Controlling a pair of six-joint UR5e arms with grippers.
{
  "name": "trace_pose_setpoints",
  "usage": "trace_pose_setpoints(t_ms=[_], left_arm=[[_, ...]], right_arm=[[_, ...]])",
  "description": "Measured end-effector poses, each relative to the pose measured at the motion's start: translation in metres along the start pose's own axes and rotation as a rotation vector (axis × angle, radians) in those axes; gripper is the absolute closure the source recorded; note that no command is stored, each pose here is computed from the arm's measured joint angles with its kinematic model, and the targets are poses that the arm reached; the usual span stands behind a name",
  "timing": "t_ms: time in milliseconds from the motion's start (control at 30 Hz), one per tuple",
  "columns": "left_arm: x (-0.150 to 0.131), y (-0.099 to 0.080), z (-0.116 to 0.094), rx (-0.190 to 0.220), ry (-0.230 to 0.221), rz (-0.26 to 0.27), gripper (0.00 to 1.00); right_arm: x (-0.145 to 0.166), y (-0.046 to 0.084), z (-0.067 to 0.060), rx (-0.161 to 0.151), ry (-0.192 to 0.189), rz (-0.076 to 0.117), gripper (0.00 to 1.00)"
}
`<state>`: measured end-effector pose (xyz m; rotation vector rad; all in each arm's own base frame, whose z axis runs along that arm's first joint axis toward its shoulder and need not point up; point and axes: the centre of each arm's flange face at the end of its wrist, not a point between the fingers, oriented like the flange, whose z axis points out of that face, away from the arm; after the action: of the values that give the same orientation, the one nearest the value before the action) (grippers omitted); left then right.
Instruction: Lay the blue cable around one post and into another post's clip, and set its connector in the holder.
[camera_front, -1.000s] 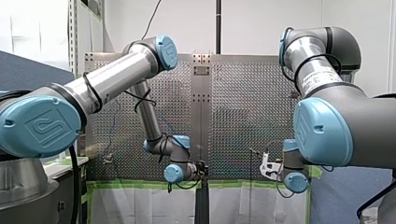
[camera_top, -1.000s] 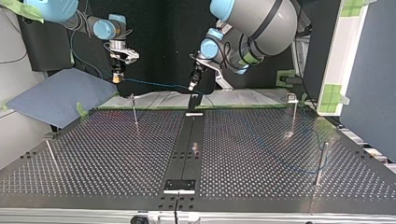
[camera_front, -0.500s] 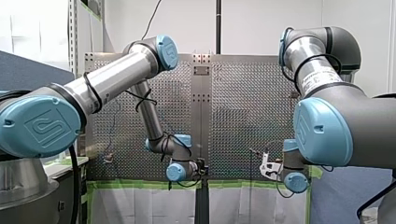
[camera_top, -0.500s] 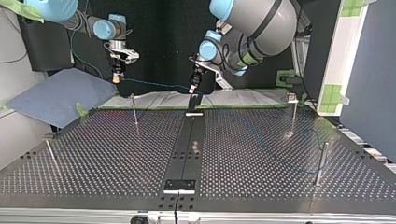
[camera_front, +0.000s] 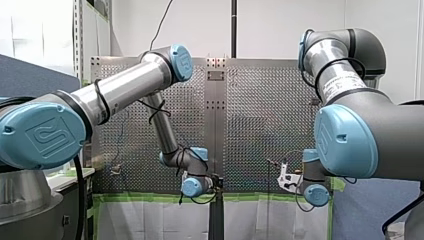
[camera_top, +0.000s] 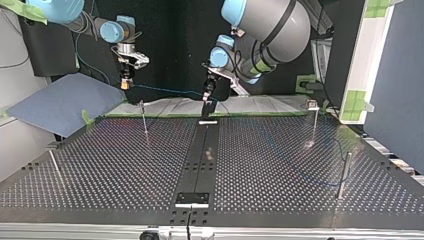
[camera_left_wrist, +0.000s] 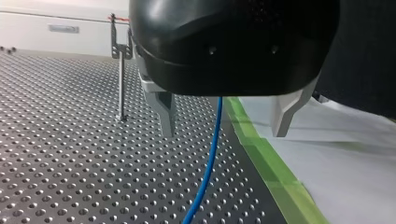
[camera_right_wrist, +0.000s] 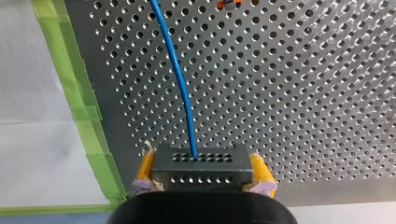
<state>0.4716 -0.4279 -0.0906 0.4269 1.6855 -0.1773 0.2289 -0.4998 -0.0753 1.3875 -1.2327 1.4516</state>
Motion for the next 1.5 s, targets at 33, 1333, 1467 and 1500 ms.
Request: trace_pose_setpoints(t_ms=[33,1333,1467,1500], left_arm=[[-0.001,0.000,0.001,-0.005,0.002,0.007,0.00],[-0.013,-0.002,0.018,0.067,-0.018,-0.099,0.00],[-0.015,-0.002,0.021,0.068,-0.023,-0.100,0.00],[-0.015,-0.002,0.021,0.068,-0.024,-0.100,0.00]], right_arm=[[0.000,0.000,0.000,-0.001,0.000,0.000,1.00],[0.002,0.002,0.006,-0.003,0.006,-0.017,1.00],[0.003,0.002,0.007,-0.004,0.006,-0.017,1.00],[0.002,0.002,0.007,-0.004,0.006,-0.017,1.00]])
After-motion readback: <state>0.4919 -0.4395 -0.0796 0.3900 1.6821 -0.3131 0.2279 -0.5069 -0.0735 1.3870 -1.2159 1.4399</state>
